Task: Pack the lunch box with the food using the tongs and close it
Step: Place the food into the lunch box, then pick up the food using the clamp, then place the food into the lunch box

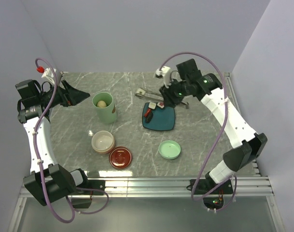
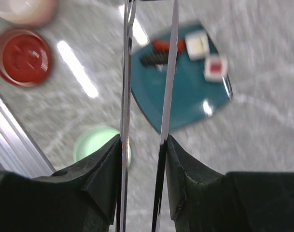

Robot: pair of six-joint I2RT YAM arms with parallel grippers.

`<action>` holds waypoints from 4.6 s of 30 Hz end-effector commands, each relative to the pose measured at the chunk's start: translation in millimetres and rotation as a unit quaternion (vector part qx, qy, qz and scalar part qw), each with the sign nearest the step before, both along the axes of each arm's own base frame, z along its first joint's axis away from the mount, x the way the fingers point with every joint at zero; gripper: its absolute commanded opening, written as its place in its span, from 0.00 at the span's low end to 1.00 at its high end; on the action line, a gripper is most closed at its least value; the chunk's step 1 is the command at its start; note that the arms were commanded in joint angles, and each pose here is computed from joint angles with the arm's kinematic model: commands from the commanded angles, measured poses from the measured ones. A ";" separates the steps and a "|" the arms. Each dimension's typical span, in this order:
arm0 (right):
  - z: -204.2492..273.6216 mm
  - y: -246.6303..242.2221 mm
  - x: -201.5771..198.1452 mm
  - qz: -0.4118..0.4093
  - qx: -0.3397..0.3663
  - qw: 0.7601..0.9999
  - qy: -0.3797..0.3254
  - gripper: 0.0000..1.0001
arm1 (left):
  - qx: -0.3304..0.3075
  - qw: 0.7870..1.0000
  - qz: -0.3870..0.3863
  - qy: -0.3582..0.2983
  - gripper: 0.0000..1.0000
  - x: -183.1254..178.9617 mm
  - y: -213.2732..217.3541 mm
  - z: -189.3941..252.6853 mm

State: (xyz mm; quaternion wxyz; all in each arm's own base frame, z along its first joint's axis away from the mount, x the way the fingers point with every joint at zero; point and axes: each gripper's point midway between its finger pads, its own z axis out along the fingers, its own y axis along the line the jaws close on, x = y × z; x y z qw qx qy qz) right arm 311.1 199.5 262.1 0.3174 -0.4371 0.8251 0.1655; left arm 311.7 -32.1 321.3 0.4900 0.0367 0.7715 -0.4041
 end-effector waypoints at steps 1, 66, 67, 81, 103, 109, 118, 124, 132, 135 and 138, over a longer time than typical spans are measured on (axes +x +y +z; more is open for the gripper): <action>37.7 53.4 4.0 0.040 0.059 0.997 -0.033 0.38 | -0.003 1.000 -0.015 -0.026 0.99 -0.7 -2.2 18.1; -79.9 -65.3 37.0 -0.050 -0.070 0.996 0.006 0.56 | -0.003 1.000 -0.014 -0.023 0.99 1.9 0.5 17.9; -85.4 -70.1 38.2 -0.053 -0.079 0.995 0.008 0.56 | -0.004 1.000 -0.013 -0.024 0.99 1.7 0.4 18.2; -119.0 -79.3 62.3 -0.074 -0.107 0.991 0.010 0.56 | -0.002 1.000 -0.013 -0.021 0.99 1.9 0.9 15.6; -130.7 -65.0 79.4 -0.069 -0.092 0.993 0.032 0.55 | -0.004 1.000 -0.011 -0.012 0.99 4.5 2.6 7.4; -124.8 -66.2 73.6 -0.071 -0.087 0.993 0.030 0.45 | -0.005 1.000 -0.011 -0.015 0.99 4.2 2.1 9.0; -66.4 -64.7 56.5 -0.076 -0.052 0.996 -0.010 0.40 | -0.007 1.000 -0.013 -0.017 0.99 1.6 0.3 10.5; -11.0 -33.3 45.0 -0.045 0.002 0.999 -0.030 0.40 | -0.009 1.000 -0.011 -0.015 0.99 1.8 0.9 9.0; 51.7 49.6 30.5 0.028 0.062 0.995 -0.070 0.40 | -0.013 1.000 -0.004 -0.012 0.99 1.5 0.9 7.8; 53.5 79.3 22.6 0.059 0.069 0.994 -0.061 0.40 | -0.009 1.000 -0.005 -0.012 0.99 1.1 0.8 7.7; 49.9 107.2 16.3 0.081 0.078 0.992 -0.048 0.40 | -0.006 1.000 -0.002 -0.014 0.99 1.5 1.9 8.0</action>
